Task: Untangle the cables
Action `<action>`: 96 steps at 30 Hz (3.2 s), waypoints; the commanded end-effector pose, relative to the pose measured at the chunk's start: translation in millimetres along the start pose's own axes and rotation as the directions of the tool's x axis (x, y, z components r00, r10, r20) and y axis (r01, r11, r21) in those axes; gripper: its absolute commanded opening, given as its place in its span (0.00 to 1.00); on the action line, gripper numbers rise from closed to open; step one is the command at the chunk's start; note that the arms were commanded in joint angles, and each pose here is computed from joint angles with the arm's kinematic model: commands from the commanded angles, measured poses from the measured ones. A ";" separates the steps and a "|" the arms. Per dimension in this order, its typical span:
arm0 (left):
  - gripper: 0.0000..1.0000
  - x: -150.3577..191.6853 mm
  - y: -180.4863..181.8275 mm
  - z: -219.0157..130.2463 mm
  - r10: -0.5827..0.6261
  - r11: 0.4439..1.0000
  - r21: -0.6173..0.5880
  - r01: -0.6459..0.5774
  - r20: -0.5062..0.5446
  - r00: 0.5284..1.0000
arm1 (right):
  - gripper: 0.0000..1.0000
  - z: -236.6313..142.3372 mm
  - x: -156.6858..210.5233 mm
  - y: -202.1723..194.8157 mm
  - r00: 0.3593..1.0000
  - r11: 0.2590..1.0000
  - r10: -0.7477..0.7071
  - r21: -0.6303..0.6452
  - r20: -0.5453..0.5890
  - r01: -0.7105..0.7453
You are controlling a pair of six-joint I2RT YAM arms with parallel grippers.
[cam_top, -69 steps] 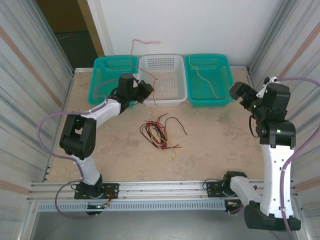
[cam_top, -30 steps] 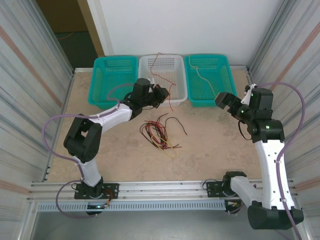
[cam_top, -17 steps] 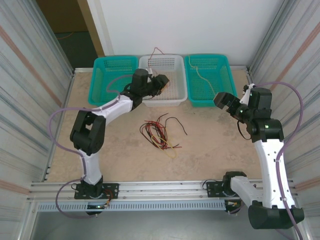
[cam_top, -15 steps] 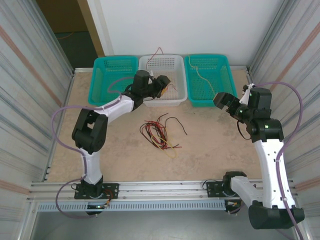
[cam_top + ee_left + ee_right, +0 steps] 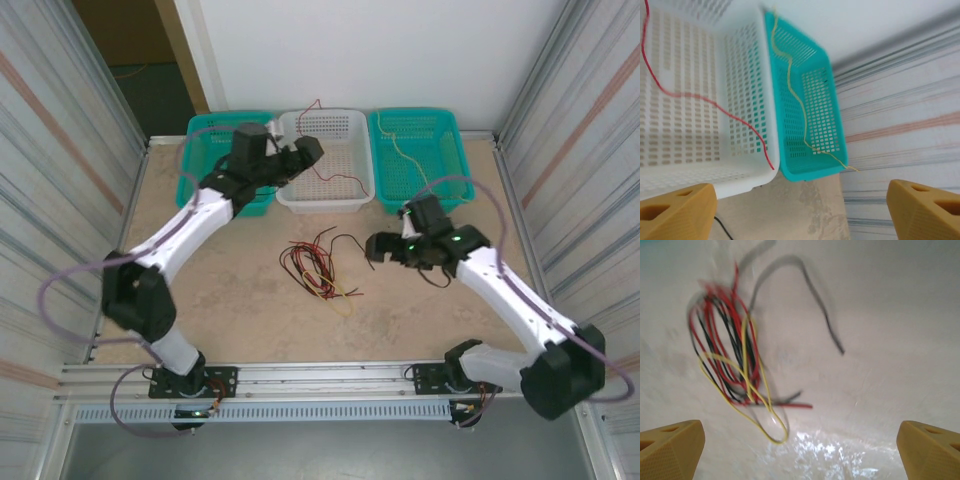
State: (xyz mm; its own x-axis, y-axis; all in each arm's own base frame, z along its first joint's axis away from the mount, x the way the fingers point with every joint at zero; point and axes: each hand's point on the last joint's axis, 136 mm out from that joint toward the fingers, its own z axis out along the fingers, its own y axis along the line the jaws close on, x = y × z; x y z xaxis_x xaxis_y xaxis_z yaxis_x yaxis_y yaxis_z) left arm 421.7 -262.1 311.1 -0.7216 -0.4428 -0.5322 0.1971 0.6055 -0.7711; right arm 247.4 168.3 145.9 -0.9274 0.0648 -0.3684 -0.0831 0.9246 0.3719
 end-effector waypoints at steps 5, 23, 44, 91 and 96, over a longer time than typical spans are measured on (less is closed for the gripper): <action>0.70 24.6 61.4 -98.2 0.015 0.998 -0.065 -0.012 0.038 0.999 | 0.91 69.4 24.2 36.4 0.987 0.994 -0.106 0.016 -0.122 0.109; 0.34 133.1 128.3 -106.0 -0.085 0.984 -0.166 0.059 -0.152 0.985 | 0.00 111.9 -1.3 75.5 0.964 0.980 -0.197 -0.023 -0.179 0.196; 0.63 183.2 28.4 -65.8 0.207 0.977 0.106 -0.185 -0.267 0.941 | 0.00 -70.2 -29.8 148.7 0.937 0.920 -0.281 -0.219 0.209 0.325; 0.00 51.3 126.4 -173.9 -0.005 0.944 -0.310 0.115 0.334 0.943 | 0.00 -84.6 -96.5 64.9 0.965 0.952 0.061 -0.304 0.257 0.020; 0.00 31.5 163.9 -195.5 -0.193 0.905 -0.248 0.346 0.485 0.853 | 0.00 -79.3 -97.0 48.9 0.966 0.960 0.081 -0.280 0.245 -0.010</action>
State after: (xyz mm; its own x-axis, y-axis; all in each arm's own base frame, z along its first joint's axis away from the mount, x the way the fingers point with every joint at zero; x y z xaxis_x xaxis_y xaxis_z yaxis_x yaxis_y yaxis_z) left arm 302.3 -66.7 250.6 -0.3974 -0.7031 -0.5896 -0.1094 0.6743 -0.7303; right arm 303.9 186.4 262.0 -0.8244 0.1987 -0.5300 -0.1875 0.7877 0.5869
